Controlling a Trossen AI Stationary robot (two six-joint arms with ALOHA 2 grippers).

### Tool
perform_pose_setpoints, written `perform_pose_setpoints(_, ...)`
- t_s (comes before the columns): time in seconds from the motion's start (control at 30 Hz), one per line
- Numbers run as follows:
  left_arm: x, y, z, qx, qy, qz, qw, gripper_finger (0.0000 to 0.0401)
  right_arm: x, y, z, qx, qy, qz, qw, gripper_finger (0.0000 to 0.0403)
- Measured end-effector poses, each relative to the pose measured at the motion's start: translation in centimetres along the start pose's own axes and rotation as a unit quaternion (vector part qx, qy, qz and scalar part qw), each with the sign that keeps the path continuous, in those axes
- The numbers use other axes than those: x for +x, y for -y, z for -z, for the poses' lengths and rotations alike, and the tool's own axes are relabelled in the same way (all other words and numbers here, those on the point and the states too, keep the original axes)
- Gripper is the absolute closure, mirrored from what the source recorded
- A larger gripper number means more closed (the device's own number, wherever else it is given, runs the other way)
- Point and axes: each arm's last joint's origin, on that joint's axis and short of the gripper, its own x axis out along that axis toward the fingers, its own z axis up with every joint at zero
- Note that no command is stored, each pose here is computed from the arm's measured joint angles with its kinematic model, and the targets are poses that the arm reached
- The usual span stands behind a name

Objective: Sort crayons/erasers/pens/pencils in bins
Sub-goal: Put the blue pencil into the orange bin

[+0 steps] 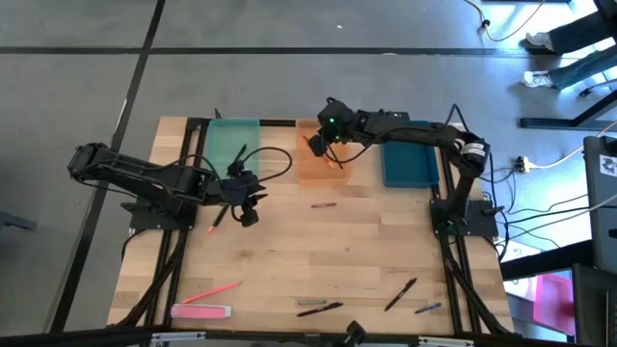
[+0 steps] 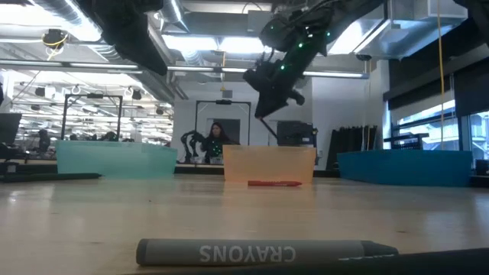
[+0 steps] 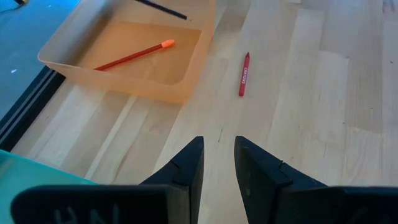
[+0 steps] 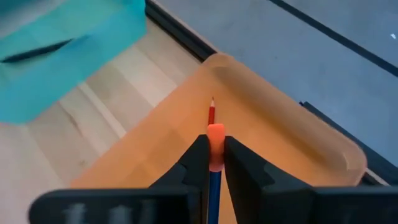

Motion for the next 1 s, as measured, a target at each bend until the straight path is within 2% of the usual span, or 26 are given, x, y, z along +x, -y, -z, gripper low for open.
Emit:
perform_pose_setpoints(0.47, 0.0, 0.0, 0.0, 0.000, -0.001, 0.000, 1.000, 0.0319, 3.0, 0.2, 1.1, 0.013, -0.017, 0.009, 1.000, 0.0354)
perform_pose_setpoints(1.0, 0.0, 0.0, 0.0, 0.000, 0.000, 0.000, 1.000, 0.0319, 3.1, 0.2, 1.1, 0.016, -0.018, 0.009, 1.000, 0.0354)
